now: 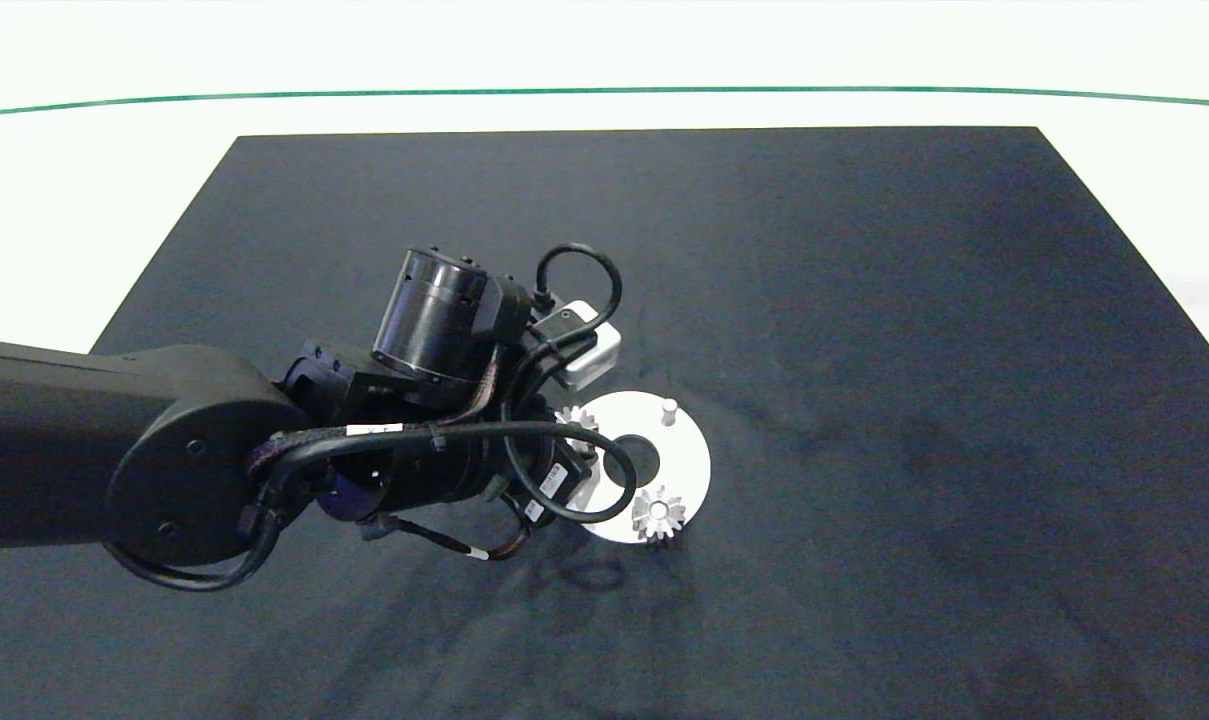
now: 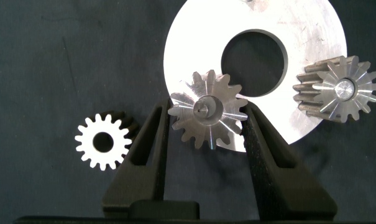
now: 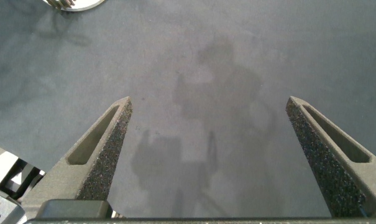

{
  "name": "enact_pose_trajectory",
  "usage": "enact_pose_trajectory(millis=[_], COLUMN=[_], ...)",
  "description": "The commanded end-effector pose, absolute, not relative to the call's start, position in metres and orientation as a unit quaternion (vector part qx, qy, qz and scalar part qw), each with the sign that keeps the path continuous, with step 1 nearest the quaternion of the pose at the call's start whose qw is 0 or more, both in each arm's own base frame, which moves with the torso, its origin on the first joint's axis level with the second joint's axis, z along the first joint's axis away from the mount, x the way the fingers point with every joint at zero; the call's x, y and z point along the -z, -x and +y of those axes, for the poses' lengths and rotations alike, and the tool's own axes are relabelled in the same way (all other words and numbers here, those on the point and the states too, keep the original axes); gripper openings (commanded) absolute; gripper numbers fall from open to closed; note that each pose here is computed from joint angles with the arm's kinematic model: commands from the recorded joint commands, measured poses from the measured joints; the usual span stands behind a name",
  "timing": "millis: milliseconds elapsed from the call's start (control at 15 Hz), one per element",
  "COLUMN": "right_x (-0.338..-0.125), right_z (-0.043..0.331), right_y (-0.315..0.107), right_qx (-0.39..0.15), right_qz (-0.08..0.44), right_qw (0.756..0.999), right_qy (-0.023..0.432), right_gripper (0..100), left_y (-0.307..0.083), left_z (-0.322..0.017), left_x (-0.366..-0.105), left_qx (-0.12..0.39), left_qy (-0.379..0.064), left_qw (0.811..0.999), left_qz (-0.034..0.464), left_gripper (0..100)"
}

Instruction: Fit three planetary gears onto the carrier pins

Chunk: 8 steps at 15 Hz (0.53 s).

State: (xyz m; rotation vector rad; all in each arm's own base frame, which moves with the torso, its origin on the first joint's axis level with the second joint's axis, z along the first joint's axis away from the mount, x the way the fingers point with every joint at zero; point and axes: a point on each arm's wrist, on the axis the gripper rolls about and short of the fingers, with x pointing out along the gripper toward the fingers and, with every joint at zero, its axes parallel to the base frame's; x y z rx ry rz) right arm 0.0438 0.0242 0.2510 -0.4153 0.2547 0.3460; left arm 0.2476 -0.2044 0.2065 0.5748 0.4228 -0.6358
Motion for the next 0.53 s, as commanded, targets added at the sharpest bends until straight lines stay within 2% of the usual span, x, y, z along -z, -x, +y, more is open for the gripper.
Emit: enact_pose_trajectory(millis=[67,533], right_x=[-0.2511,-0.2514], right_z=[0.0238,0.0237], right_y=[-0.0434,-0.0431], right_qx=[-0.17,-0.171], right_qz=[0.125,0.122], right_qw=[0.956,0.955], right_qy=[0.206,0.207], right_gripper=[100,100], left_y=[-0.2478,-0.252], left_z=[-0.2057,-0.2092], left_x=[-0.2062,-0.2065], left_qx=[0.307,0.306], left_qy=[-0.278,-0.277], left_qw=[0.887,0.889], left_qz=[0.202,0.199], left_gripper=[19,19])
